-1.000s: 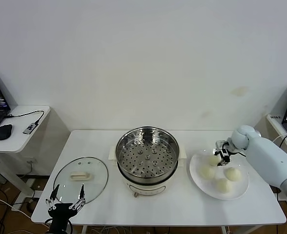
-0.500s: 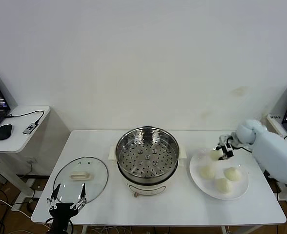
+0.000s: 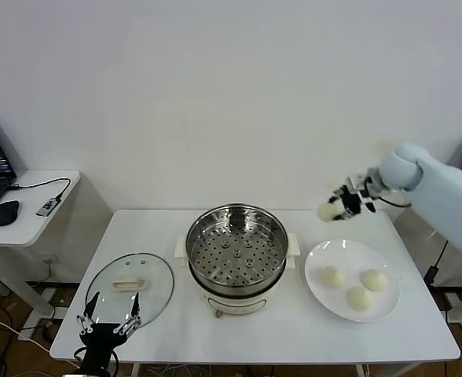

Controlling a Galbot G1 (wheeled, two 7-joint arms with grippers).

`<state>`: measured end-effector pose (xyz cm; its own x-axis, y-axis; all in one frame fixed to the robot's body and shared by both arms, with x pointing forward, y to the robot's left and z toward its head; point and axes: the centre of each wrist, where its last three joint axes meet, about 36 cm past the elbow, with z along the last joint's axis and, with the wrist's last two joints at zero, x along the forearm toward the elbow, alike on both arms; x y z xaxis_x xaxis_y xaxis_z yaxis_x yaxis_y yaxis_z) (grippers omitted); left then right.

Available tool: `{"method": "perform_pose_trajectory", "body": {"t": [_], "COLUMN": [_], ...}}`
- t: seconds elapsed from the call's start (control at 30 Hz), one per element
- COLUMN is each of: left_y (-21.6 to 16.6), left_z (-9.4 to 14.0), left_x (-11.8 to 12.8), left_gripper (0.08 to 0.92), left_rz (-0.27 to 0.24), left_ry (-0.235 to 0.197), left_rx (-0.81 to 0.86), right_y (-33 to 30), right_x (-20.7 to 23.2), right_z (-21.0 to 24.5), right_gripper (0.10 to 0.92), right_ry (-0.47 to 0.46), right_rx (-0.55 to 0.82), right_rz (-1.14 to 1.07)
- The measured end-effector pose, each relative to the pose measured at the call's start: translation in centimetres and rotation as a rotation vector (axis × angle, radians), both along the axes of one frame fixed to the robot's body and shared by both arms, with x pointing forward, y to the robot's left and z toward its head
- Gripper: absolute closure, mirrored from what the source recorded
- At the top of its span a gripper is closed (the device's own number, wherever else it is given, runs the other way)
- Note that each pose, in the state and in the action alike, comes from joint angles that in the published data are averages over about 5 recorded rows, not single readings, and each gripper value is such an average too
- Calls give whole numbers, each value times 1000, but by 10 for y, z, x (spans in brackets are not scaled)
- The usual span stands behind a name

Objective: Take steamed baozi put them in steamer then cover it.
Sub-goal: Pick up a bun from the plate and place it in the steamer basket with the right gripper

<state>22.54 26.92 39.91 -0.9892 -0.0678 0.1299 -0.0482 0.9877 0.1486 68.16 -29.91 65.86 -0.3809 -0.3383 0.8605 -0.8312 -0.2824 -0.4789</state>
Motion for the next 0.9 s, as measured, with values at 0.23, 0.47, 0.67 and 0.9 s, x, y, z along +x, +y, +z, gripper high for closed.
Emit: {"method": "perform_pose_trajectory", "body": {"t": [0.23, 0.47, 0.67, 0.9], "left_y": [2, 2, 2, 3], "left_z": [-2, -5, -3, -3], "left_x": [1, 0, 0, 0], "left_gripper": [177, 177, 177, 177], "left_rz": [7, 15, 18, 19], "left_ry": [-2, 3, -1, -1], "left_rx": [-2, -6, -7, -6], "right_y": [70, 137, 180, 206], "right_x": [11, 16, 18, 22], "right_z": [7, -12, -33, -54], "right_gripper": [523, 530, 523, 522], "right_ry": [-12, -17, -31, -62], "right_rx": [-1, -42, -118, -216], "right_rz": [169, 353, 516, 672]}}
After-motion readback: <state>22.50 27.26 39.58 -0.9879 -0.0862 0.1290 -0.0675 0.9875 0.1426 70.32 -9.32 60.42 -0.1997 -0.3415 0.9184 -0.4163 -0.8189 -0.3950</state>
